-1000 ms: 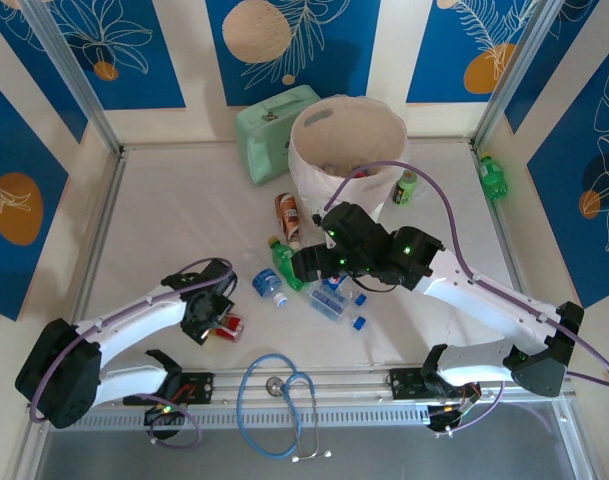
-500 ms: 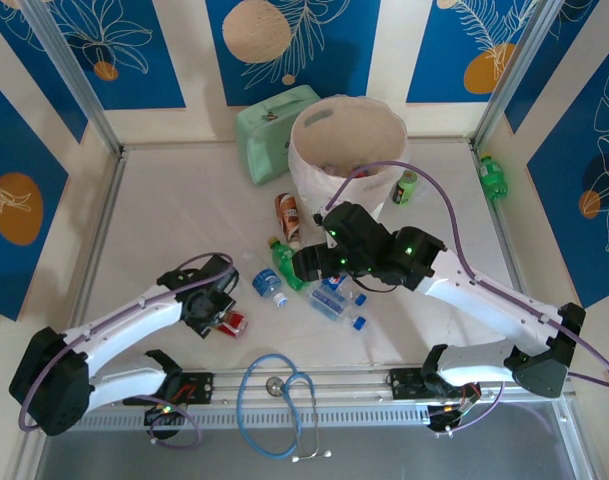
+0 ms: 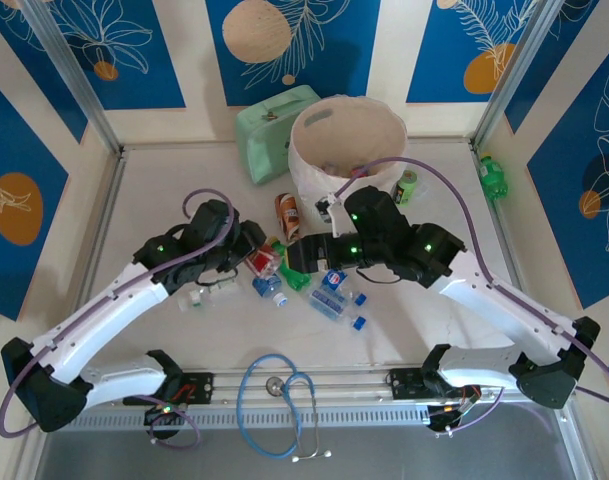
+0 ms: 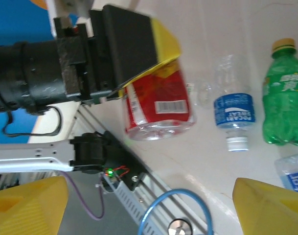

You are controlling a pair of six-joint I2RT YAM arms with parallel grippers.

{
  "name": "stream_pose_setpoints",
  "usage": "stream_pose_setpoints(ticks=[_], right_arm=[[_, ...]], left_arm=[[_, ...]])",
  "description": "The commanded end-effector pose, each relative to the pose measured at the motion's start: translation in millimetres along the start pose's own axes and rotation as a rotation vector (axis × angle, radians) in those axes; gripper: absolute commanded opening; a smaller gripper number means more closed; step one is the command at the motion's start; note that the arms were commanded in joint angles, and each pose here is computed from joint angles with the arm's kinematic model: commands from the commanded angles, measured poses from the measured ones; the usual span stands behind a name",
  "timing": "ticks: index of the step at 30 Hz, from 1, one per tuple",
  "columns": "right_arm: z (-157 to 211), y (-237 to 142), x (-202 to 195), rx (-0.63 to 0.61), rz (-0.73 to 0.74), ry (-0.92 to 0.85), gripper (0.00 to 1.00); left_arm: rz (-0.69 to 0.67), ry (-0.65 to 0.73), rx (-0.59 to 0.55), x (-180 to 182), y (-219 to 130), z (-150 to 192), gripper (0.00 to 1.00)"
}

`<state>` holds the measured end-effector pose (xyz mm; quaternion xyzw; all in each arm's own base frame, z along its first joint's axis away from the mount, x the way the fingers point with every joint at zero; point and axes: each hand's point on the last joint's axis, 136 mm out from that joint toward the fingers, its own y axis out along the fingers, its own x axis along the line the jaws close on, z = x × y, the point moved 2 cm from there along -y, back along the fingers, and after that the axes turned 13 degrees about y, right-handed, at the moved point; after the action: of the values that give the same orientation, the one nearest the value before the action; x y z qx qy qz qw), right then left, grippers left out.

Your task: Put the plastic bottles in the bin

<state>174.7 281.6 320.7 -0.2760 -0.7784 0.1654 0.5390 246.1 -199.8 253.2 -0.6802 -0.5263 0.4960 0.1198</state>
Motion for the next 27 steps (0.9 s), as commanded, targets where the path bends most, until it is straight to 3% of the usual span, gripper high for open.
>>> stream_pose_setpoints(ticks=[1,11,21,27], right_arm=[[-5,-11,15,0.002,-0.106,0.031,0.89],[-16,-5,4,0.012,-0.094,0.081,0.93],[-13,7,-5,0.032,-0.007,0.079,0.92],[-20,15,-9,0.03,0.078,0.048,0.85]], left_arm=[[0.205,0.097,-0.031,-48,-3,-16,0.55],[0.431,0.173,-0.008,-95,-16,-22,0.58],[0.51,0.191,0.024,-107,-20,-22,0.6],[0.486,0.215,0.084,-107,-17,-18,0.61]])
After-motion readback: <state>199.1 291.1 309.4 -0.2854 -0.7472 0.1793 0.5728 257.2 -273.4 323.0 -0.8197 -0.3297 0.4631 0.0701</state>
